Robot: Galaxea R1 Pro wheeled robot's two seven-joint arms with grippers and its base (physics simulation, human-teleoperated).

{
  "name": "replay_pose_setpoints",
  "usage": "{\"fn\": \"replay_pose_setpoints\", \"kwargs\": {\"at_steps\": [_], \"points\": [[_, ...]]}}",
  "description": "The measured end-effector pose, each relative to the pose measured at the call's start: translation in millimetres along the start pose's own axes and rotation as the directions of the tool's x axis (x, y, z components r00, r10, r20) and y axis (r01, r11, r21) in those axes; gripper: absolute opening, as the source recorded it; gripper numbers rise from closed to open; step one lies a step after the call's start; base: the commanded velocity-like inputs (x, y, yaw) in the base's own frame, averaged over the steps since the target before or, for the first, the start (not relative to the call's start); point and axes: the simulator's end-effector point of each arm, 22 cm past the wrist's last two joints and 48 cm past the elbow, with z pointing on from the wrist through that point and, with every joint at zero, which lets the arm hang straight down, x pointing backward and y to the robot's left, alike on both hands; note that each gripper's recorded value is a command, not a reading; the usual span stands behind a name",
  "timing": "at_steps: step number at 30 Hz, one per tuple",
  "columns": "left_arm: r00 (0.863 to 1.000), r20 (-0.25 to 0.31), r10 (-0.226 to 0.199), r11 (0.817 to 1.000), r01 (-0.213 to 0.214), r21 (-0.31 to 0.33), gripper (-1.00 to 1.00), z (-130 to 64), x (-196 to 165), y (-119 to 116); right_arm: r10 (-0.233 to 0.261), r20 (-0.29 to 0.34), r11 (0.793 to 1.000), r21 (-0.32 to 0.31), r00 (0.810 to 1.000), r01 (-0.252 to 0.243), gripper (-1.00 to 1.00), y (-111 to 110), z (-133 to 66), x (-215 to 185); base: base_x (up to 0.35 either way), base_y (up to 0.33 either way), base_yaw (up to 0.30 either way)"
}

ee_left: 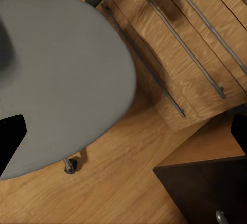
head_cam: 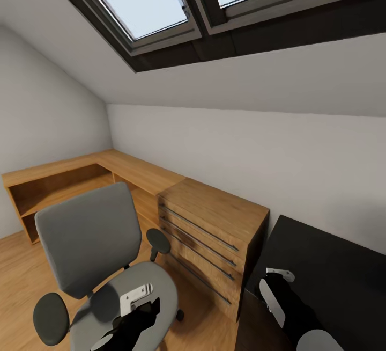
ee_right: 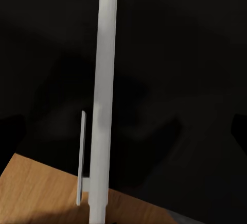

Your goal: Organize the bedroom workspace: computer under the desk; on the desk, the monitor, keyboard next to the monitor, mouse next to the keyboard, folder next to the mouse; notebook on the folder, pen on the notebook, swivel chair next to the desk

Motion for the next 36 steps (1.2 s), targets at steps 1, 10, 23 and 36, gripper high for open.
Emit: {"fn": "replay_pose_setpoints", "kwargs": {"at_steps": [1,10,23,36], "points": [[1.0,0.0,0.0,1.0,0.0,0.0,1.0,0.0,0.0,0.0,0.0,0.0,1.0,0.0,1.0,0.0,1.0,0.0,0.0,0.0,0.0,0.0,0.0],[1.0,0.0,0.0,1.0,0.0,0.002,1.0,3.0,3.0,0.9,0.0,0.0,1.0,0.0,1.0,0.0,1.0,0.9,3.9,2.1,0.0,0.0,0.0],[1.0,0.0,0.0,1.0,0.0,0.001,1.0,6.9,7.0,2.7,0.005,0.013,1.0,-0.004,1.0,-0.005,1.0,3.1,6.4,-0.4,0.0,0.0,0.0],[1.0,0.0,0.0,1.0,0.0,0.001,1.0,10.9,11.1,4.6,0.008,0.027,1.0,-0.007,1.0,-0.008,1.0,4.9,8.6,-3.7,0.0,0.0,0.0]]}}
